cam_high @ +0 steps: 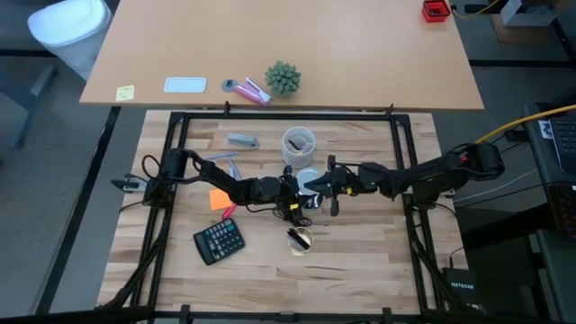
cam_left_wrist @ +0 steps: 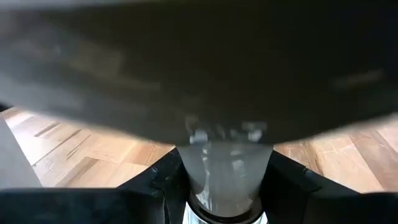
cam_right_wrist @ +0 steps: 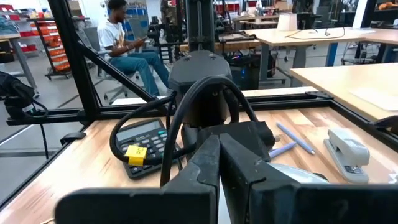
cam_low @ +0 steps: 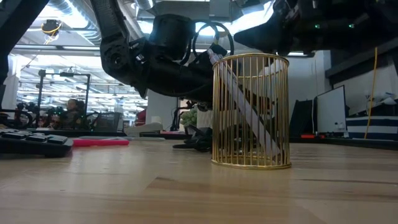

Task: Screw lightbulb
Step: Insert the lightbulb into the lamp

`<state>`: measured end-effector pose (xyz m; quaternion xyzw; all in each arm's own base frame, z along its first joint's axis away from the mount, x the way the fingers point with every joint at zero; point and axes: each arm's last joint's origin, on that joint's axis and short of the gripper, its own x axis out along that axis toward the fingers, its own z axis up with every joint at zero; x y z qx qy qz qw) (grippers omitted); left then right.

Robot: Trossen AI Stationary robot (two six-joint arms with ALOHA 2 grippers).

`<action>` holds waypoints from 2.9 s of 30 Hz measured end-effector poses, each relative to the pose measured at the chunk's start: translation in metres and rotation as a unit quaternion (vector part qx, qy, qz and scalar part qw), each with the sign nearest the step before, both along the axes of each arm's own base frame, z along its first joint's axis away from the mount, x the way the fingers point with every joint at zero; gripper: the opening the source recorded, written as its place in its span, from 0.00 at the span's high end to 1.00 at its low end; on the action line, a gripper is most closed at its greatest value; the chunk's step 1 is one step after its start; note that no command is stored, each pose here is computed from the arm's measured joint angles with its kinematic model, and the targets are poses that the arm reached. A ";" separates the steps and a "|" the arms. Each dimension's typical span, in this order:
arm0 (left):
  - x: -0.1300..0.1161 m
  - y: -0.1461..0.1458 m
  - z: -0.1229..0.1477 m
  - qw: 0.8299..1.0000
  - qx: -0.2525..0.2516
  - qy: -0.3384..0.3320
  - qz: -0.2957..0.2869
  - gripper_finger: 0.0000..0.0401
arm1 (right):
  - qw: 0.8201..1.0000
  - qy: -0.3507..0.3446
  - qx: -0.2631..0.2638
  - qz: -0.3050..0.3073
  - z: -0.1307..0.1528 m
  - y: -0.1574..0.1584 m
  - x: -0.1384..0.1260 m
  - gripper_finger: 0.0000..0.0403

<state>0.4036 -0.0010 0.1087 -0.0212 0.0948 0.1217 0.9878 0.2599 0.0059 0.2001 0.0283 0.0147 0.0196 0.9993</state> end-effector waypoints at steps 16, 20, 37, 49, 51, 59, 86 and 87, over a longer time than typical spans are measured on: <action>0.000 0.000 0.001 1.000 0.000 -0.009 0.000 0.61 | 0.999 0.051 -0.007 0.000 -0.006 0.000 -0.002 0.97; 0.000 0.000 0.002 1.000 0.000 -0.009 0.000 0.61 | 0.997 0.071 -0.006 0.002 -0.005 0.000 -0.007 0.97; 0.000 0.000 0.002 1.000 -0.004 -0.012 0.001 0.61 | 0.998 0.066 -0.009 -0.019 0.010 -0.002 -0.021 0.97; 0.000 0.000 0.002 1.000 -0.003 -0.011 0.000 0.61 | 0.995 0.053 -0.014 -0.079 0.012 -0.005 -0.021 0.97; 0.000 0.000 0.001 1.000 -0.003 -0.011 0.000 0.61 | 0.995 0.054 -0.014 -0.079 0.012 -0.005 -0.021 0.97; 0.000 0.000 0.001 1.000 -0.003 -0.011 0.000 0.61 | 0.993 0.089 0.003 -0.075 0.008 -0.005 -0.022 0.97; 0.000 0.001 0.006 1.000 0.000 -0.009 0.001 0.61 | 0.994 0.099 0.005 -0.055 0.005 -0.004 -0.023 0.97; 0.000 0.001 0.006 1.000 0.000 -0.009 0.002 0.61 | 0.994 0.099 0.005 -0.055 0.005 -0.004 -0.023 0.97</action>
